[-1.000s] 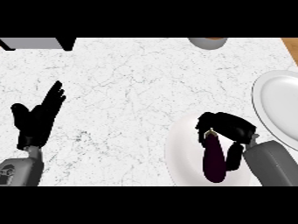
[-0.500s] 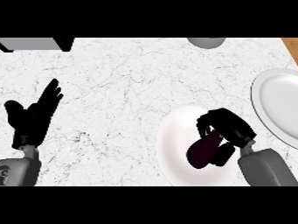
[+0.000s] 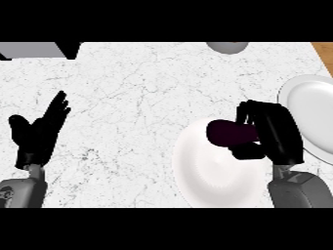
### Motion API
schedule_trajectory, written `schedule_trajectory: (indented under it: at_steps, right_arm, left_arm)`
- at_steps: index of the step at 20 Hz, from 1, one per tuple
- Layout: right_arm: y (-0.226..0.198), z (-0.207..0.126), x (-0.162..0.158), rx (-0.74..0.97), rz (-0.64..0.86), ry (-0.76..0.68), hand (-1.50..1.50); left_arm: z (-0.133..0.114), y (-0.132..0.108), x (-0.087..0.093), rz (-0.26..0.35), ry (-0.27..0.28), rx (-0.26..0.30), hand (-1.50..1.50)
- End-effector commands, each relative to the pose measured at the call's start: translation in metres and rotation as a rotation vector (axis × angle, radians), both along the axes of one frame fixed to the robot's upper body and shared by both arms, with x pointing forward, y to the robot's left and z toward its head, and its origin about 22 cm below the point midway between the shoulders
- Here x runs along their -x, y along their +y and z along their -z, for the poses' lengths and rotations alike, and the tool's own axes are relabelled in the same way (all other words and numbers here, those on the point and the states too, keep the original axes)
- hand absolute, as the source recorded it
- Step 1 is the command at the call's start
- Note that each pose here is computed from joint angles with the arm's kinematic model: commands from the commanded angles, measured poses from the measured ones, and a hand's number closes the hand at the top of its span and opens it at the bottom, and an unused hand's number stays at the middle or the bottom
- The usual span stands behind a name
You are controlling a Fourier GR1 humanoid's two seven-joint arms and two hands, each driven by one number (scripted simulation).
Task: Pick the eggplant from the plate and place it in the plate
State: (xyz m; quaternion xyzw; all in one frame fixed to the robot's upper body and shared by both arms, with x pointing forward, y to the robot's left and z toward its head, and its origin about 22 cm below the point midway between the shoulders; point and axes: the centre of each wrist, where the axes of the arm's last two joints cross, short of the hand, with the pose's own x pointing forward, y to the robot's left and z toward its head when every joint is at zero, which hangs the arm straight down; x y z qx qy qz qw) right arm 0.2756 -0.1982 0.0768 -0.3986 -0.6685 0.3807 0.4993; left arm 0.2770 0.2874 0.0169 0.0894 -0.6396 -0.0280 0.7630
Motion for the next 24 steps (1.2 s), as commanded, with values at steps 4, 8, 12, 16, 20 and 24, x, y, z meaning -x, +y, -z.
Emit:
schedule_trajectory:
  at_steps: [4, 8, 12, 16, 20, 24]
  right_arm:
    - [-0.007, -0.043, 0.023, -0.067, 0.301, -0.229, 1.5]
    - [-0.066, -0.042, 0.016, -0.14, 0.382, -0.198, 1.5]
    - [-0.103, -0.045, 0.028, -0.215, 0.43, -0.175, 1.5]
    - [-0.152, -0.036, 0.0, -0.223, 0.512, -0.187, 1.5]
    - [-0.2, -0.045, -0.012, -0.211, 0.517, -0.159, 1.5]
    - [-0.229, -0.023, -0.023, -0.121, 0.553, -0.087, 1.5]
  left_arm:
    - [-0.004, 0.001, -0.003, 0.025, -0.014, 0.008, 0.0]
    - [-0.011, -0.002, -0.007, 0.023, -0.014, 0.011, 0.0]
    - [0.007, -0.004, -0.008, 0.014, -0.024, 0.011, 0.0]
    - [-0.001, -0.006, -0.004, 0.039, -0.022, -0.007, 0.0]
    - [-0.01, 0.001, -0.01, 0.019, -0.016, 0.006, 0.0]
    - [-0.006, -0.004, -0.001, 0.025, -0.009, -0.001, 0.0]
